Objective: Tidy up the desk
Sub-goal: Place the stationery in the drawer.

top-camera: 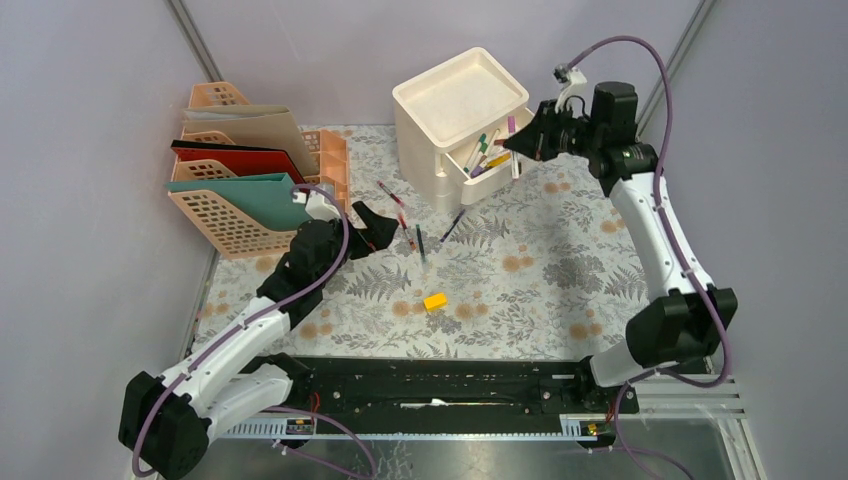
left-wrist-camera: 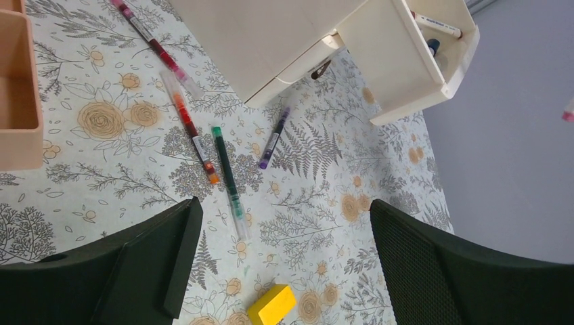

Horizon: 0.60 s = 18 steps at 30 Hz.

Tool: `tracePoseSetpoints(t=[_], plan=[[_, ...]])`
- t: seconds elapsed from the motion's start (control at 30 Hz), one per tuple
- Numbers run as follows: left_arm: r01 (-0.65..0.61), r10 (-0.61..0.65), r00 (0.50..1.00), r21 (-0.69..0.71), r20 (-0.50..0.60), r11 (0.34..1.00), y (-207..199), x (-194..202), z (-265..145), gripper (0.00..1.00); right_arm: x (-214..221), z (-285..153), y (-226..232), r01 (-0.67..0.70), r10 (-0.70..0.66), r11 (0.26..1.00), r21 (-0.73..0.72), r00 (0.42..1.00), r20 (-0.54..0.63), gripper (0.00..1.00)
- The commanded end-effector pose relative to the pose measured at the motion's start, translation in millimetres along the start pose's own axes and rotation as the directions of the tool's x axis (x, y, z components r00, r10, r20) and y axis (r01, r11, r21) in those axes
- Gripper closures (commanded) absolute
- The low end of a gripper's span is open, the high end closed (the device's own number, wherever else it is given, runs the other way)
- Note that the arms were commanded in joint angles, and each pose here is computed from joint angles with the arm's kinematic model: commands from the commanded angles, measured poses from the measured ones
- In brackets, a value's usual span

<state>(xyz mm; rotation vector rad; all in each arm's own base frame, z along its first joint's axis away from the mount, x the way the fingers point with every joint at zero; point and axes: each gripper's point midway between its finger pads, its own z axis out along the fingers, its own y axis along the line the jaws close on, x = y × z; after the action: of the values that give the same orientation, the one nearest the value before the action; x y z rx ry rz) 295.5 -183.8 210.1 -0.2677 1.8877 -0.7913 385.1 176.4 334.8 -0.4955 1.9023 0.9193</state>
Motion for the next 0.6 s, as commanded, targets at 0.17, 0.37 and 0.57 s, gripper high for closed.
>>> tracePoseSetpoints(t=[0.17, 0.37, 0.57], plan=[[0.054, -0.053, 0.994, -0.012, 0.094, 0.998, 1, -19, -3, 0.01, -42, 32, -74, -0.502, 0.449, 0.822, 0.270, 0.862, 0.235, 0.98], [0.055, -0.053, 0.995, -0.022, 0.086, 0.998, 2, -17, 1, 0.01, -27, 44, -94, -0.551, 0.499, 0.774, 0.312, 0.834, 0.236, 0.98], [0.059, -0.058, 0.996, -0.012, 0.072, 0.998, 1, -13, 4, 0.01, -17, 56, -107, -0.573, 0.526, 0.751, 0.328, 0.820, 0.227, 0.83]])
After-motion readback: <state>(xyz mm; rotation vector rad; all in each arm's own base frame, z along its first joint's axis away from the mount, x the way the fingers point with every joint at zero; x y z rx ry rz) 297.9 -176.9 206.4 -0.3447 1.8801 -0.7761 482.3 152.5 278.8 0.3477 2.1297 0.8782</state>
